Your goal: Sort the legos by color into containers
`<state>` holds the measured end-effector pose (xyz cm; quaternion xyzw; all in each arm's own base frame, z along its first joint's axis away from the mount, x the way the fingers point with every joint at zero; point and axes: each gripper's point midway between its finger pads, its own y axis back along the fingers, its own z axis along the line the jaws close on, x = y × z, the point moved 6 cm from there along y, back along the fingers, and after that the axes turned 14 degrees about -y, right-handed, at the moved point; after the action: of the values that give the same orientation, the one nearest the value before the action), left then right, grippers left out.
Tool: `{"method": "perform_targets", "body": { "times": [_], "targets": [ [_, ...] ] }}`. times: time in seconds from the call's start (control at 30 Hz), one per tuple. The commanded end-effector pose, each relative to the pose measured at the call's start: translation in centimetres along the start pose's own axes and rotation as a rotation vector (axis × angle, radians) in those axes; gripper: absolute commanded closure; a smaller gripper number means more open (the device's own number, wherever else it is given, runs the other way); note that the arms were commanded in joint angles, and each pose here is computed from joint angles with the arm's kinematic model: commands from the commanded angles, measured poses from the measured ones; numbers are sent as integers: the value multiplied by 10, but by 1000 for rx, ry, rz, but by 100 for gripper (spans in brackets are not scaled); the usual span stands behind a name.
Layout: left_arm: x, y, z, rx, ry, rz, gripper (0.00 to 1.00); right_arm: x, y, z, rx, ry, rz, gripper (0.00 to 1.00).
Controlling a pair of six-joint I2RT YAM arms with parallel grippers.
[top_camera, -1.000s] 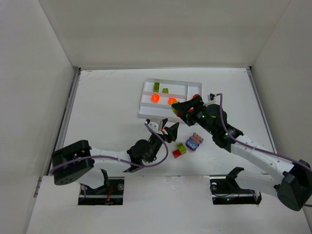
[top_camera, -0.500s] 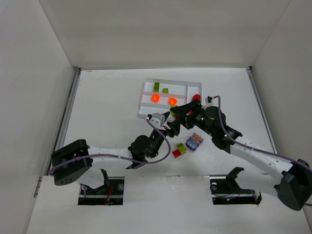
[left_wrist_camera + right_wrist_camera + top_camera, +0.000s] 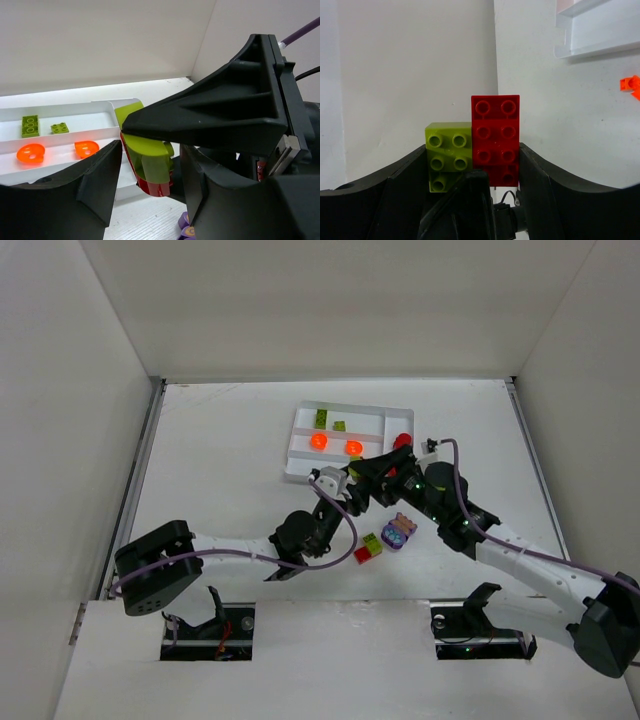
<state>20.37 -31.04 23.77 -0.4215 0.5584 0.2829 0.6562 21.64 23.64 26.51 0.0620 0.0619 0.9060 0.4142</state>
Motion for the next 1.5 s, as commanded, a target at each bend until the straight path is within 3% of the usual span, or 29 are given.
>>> {"method": "perform_targets", "body": {
  "times": [0.0, 0.23, 0.4, 0.5, 0.63, 0.8, 1.07, 1.23, 1.47],
  "targets": [
    [-58, -13, 7, -52, 140, -224, 57, 8, 6, 22, -98, -9, 36, 47],
    [-59, -11, 9, -47, 133, -227, 75, 7, 8, 13, -87, -20, 36, 47],
    [-59, -6, 12, -53, 135, -224, 80, 7, 8, 11, -84, -20, 33, 45],
    [-65, -2, 14, -45, 143, -235, 81, 6, 9, 10, -84, -20, 28, 38],
    [-68, 2, 18, -43, 154, -235, 81, 4, 13, 12, -96, -10, 19, 20],
    [-65, 7, 24, -40, 172, -217, 81, -3, 17, 13, -103, 15, 1, 10],
    [-56, 23, 30, -19, 235, -174, 80, -15, 18, 12, -109, 47, -38, 9],
    [-45, 37, 30, 18, 289, -137, 80, -18, 9, 0, -70, 51, -34, 17],
    [-30, 43, 30, 26, 309, -97, 80, -13, -2, 4, -85, 78, -2, 17]
  ]
}}
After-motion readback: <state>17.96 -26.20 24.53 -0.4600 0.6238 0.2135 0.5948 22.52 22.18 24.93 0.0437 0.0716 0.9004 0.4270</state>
